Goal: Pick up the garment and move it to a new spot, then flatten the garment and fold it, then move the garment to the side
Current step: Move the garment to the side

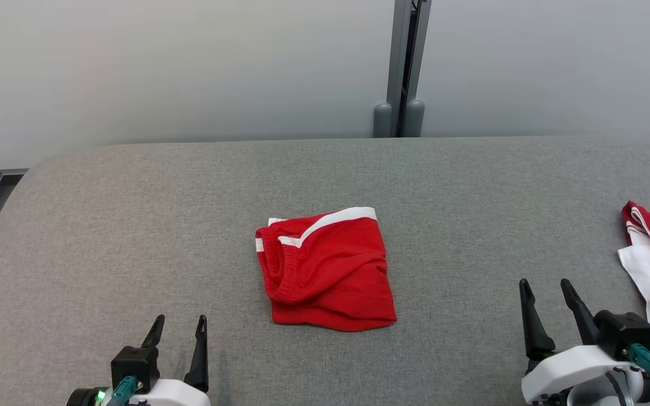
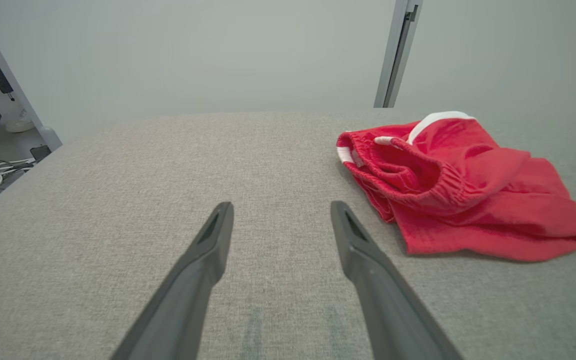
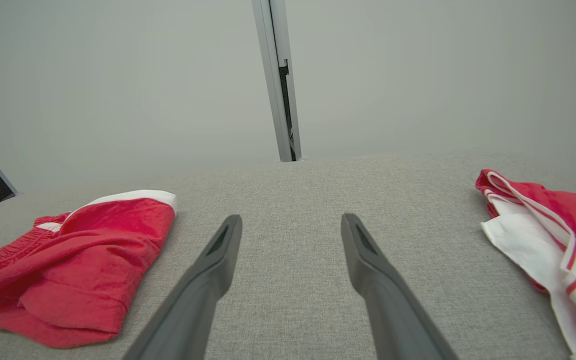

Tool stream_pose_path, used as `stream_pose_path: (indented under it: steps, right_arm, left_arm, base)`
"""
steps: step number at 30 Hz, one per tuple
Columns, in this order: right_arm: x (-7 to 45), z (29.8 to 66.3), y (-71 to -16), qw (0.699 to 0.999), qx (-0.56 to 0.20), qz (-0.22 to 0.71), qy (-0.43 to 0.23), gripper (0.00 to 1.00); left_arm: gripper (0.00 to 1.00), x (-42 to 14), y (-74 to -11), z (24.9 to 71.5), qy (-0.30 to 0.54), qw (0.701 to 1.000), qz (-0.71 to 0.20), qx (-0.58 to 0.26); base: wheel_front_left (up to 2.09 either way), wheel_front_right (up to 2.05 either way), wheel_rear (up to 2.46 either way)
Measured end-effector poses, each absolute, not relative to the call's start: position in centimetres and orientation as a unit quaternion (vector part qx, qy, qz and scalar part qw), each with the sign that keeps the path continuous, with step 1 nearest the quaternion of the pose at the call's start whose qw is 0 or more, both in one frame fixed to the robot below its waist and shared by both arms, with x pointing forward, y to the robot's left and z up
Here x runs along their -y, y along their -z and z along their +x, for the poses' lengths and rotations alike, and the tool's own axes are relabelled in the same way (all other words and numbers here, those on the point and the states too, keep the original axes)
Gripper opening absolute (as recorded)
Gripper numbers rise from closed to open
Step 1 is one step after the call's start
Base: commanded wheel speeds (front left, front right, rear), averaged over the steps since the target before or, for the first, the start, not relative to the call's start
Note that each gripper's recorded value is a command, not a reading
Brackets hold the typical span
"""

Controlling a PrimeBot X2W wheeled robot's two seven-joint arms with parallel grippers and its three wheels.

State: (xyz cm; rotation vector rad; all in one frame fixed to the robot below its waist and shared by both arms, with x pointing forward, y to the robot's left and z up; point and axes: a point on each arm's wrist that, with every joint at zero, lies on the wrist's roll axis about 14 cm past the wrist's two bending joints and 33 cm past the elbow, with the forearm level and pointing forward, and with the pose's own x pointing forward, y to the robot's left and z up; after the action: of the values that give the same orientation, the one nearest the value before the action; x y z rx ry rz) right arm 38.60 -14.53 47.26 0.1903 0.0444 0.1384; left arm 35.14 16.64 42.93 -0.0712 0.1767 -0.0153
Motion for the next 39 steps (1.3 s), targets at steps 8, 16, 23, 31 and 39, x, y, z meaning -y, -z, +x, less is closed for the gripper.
stream_pose_path:
  steps: [8,16,23,31,39]
  right_arm:
    - [13.1,38.8,-46.4,0.989,-0.036,0.118,-0.085,1.0]
    - [7.7,41.5,-45.9,0.976,-0.057,0.145,-0.154,1.0]
    - [2.8,44.8,-44.8,0.959,-0.089,0.174,-0.204,1.0]
    - [-1.0,45.3,-40.4,0.938,-0.175,0.188,-0.231,1.0]
    - [-2.5,44.7,-38.8,0.927,-0.216,0.173,-0.253,0.1]
  left_arm:
    - [1.0,-16.6,-42.4,35.1,0.008,0.995,-0.04,-0.096]
    - [1.0,-16.9,-41.9,35.8,0.005,0.993,-0.042,-0.106]
    - [1.0,-19.3,-41.0,35.2,-0.034,0.991,-0.045,-0.12]
    - [1.0,-21.3,-40.1,34.0,-0.066,0.987,-0.048,-0.138]
    - [1.0,-21.7,-39.8,33.9,-0.074,0.986,-0.05,-0.142]
  base:
    - [0.0,0.0,0.0]
    - [0.0,0.0,0.0]
    - [0.0,0.0,0.0]
    - [0.0,0.0,0.0]
    - [0.0,0.0,0.0]
